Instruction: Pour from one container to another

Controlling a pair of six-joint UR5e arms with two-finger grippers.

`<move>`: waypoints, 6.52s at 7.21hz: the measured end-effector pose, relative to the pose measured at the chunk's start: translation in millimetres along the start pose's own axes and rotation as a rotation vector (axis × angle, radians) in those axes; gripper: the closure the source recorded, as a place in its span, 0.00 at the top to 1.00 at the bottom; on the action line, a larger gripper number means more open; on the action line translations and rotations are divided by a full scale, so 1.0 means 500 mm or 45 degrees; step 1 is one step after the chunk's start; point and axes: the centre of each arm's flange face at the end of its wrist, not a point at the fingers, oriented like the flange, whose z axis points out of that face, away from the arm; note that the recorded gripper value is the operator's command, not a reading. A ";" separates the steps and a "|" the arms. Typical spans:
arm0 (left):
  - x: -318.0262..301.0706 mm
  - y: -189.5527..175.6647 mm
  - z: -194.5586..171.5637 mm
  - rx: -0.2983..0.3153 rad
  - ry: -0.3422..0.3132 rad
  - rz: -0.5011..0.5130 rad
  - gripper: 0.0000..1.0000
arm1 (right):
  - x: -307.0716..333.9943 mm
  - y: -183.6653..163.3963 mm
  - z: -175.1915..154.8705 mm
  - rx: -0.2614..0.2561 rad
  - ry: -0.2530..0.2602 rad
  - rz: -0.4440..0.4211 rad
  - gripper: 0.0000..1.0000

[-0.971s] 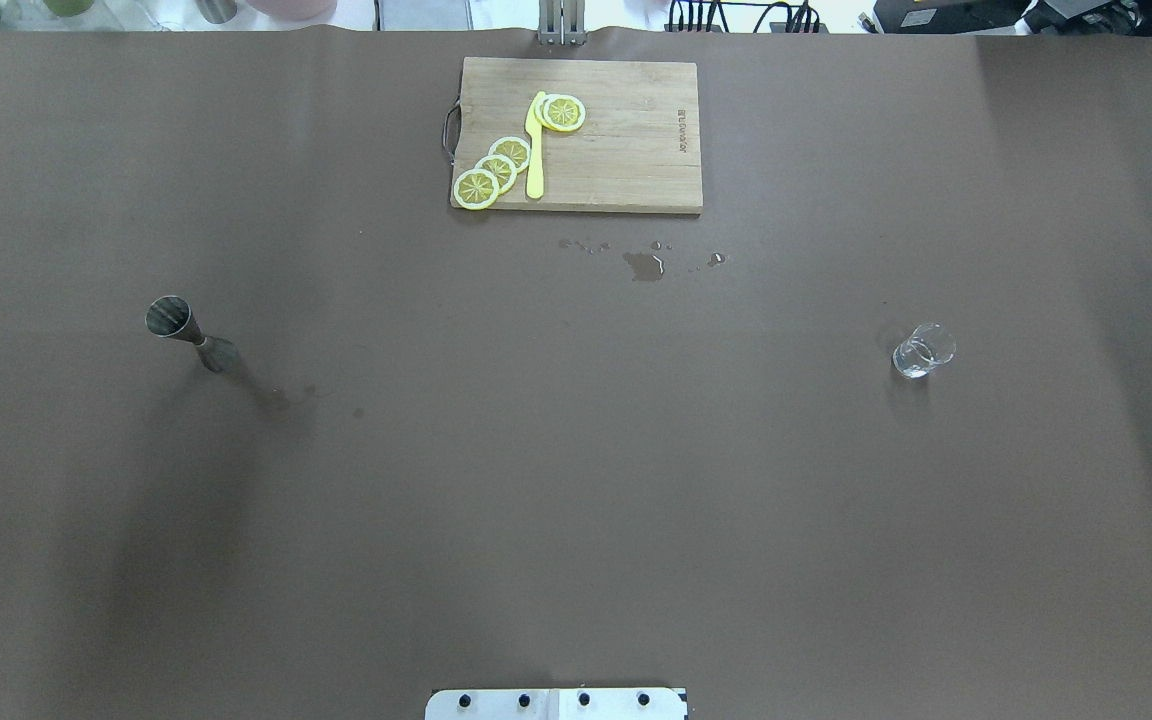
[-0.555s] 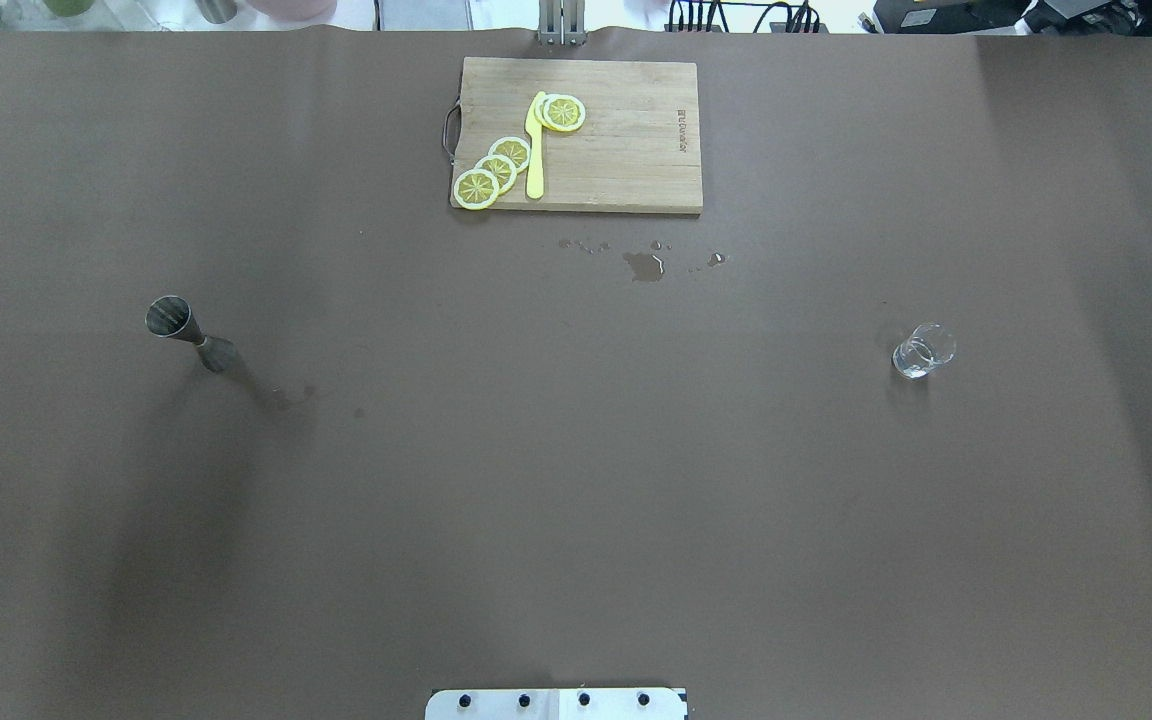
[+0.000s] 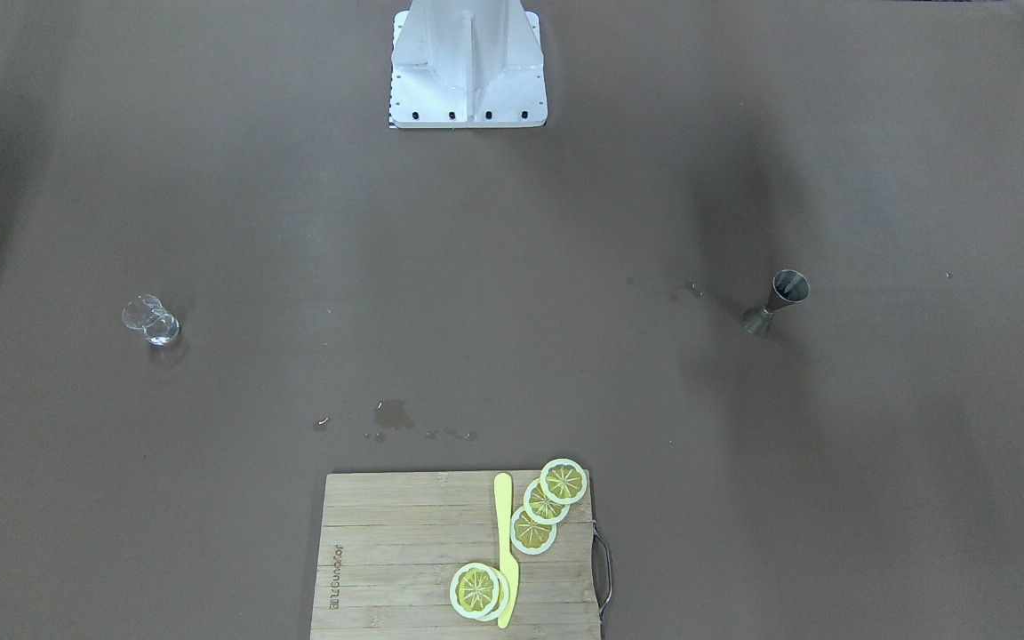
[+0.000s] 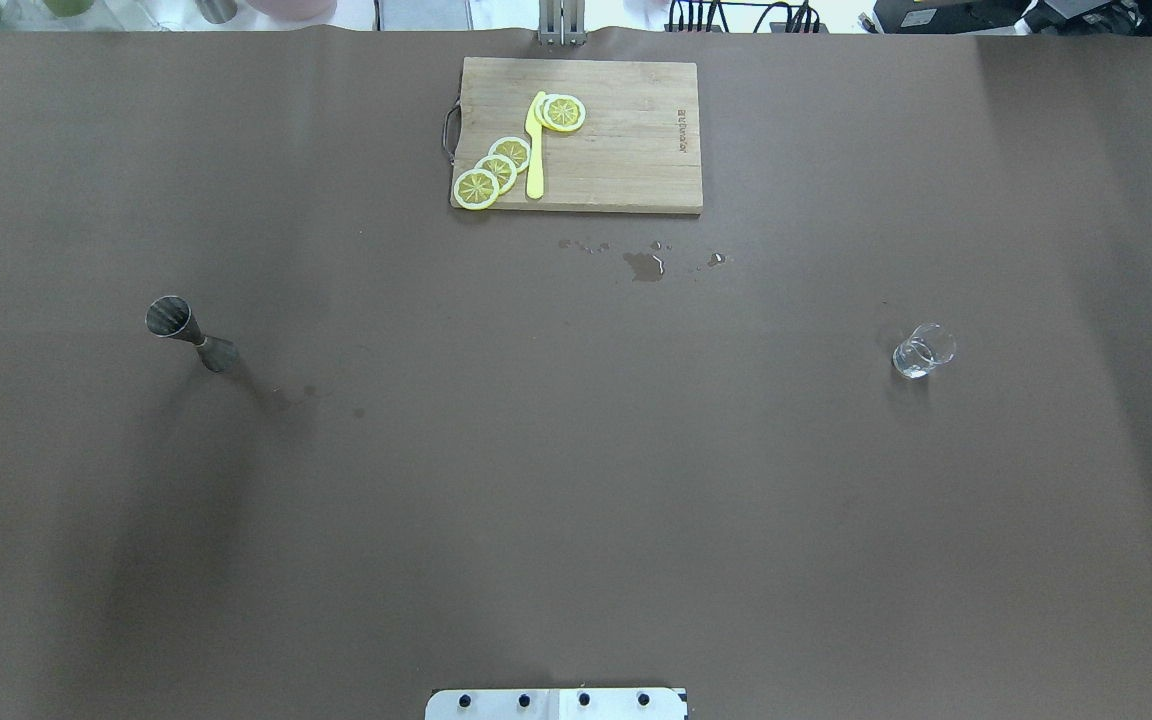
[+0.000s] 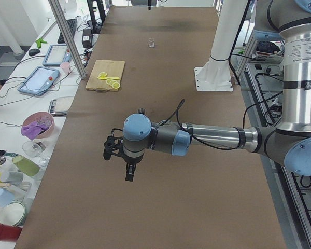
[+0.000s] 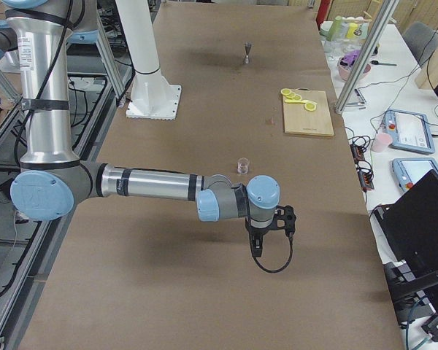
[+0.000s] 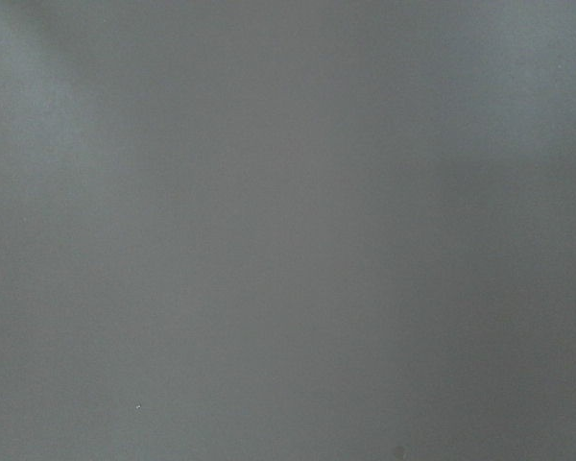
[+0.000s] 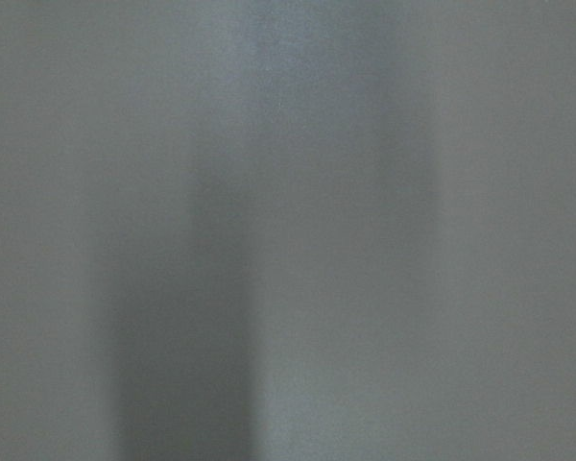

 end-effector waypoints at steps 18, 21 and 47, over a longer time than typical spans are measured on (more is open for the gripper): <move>0.515 0.120 -0.053 0.483 0.042 -0.180 0.97 | -0.369 0.030 0.198 0.312 -0.354 -1.493 1.00; 0.586 0.139 0.004 0.564 0.010 -0.193 0.97 | -0.399 0.005 0.202 0.346 -0.365 -1.606 1.00; 0.856 0.427 0.549 1.254 -0.102 -0.085 0.97 | -0.498 0.035 0.267 0.457 -0.617 -1.845 1.00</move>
